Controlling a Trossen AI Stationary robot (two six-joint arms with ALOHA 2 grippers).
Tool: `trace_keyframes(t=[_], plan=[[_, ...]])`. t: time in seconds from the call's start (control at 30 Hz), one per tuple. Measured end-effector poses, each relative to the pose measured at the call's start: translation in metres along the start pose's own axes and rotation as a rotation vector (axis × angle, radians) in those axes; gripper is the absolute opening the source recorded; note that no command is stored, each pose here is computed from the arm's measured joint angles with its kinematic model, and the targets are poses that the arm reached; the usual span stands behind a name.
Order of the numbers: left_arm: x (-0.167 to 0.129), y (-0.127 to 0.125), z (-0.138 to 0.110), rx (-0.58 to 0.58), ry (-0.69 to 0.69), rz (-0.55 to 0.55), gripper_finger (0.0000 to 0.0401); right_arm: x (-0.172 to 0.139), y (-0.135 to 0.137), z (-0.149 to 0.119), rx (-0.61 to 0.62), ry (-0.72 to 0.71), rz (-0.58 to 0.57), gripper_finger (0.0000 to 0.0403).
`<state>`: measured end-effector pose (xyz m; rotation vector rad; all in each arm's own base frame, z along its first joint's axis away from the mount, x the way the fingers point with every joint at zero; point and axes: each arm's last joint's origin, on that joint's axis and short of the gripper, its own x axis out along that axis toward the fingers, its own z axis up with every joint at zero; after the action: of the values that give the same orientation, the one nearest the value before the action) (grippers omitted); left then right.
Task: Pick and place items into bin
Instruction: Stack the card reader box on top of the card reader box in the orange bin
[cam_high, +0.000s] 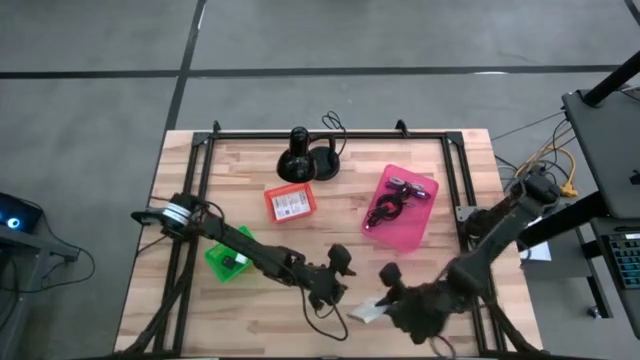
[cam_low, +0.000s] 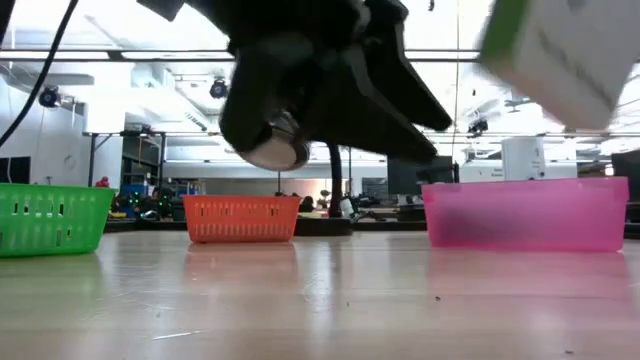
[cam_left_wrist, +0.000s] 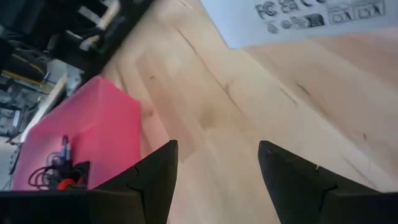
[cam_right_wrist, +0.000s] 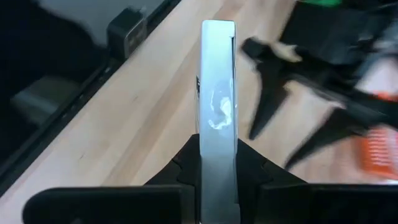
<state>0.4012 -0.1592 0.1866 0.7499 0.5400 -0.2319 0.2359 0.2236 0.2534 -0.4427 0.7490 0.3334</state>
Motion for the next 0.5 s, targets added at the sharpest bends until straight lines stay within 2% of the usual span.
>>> trace_keyframes(t=[0.2,0.5], plan=[[-0.016,0.003,0.012,-0.024,-0.020,0.049,0.0208,-0.027,0.017,0.001,0.002,-0.086,-0.183,0.0036],[-0.022,-0.002,0.019,-0.021,0.034,0.195,0.0208,-0.025,0.032,-0.009,-0.016,-0.097,-0.410,0.0036]])
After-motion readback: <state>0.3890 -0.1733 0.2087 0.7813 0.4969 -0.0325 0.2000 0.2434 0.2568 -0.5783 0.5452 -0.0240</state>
